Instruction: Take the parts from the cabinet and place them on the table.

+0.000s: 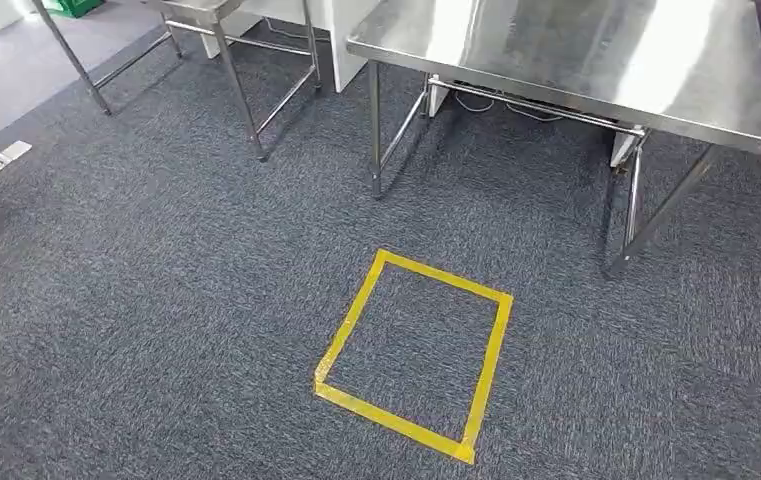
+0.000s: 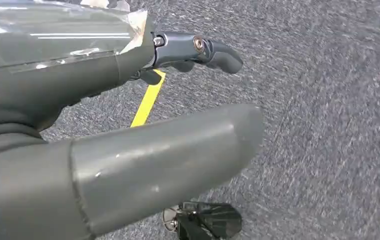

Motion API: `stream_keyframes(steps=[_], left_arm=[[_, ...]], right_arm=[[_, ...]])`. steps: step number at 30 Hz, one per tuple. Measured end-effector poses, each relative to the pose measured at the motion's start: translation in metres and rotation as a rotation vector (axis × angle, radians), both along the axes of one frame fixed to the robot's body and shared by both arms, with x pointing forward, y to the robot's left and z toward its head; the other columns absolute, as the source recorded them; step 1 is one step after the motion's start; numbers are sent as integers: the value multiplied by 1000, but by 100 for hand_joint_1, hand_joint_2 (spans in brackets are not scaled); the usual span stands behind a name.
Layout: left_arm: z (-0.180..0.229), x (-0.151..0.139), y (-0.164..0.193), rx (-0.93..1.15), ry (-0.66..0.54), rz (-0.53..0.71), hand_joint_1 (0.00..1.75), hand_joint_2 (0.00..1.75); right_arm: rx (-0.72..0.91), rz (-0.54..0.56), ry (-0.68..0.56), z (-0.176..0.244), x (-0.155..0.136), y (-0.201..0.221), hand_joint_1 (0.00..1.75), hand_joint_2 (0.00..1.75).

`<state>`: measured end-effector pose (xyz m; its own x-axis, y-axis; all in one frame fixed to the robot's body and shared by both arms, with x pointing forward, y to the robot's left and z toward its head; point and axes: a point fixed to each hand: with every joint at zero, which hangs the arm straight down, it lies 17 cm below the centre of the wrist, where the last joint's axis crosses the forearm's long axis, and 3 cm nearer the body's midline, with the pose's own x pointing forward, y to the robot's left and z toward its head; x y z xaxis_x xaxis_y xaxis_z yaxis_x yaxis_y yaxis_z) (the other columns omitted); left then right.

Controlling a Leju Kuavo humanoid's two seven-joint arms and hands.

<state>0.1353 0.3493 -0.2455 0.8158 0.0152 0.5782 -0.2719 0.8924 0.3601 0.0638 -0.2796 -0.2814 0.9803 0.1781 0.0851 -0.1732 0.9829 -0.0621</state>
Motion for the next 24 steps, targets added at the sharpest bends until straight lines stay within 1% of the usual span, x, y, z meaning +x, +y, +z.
stream_keyframes(steps=[10, 14, 24], left_arm=[[3, 7, 2, 8, -19, -18, 0, 0], [5, 15, 5, 15, -33, -25, 0, 0], [5, 14, 4, 14, -31, -27, 0, 0]], right_arm=[[-4, -9, 35, 0, -6, 2, 0, 175], [4, -19, 36, 0, -5, 7, 0, 175], [1, -23, 38, -1, -8, 5, 0, 175]])
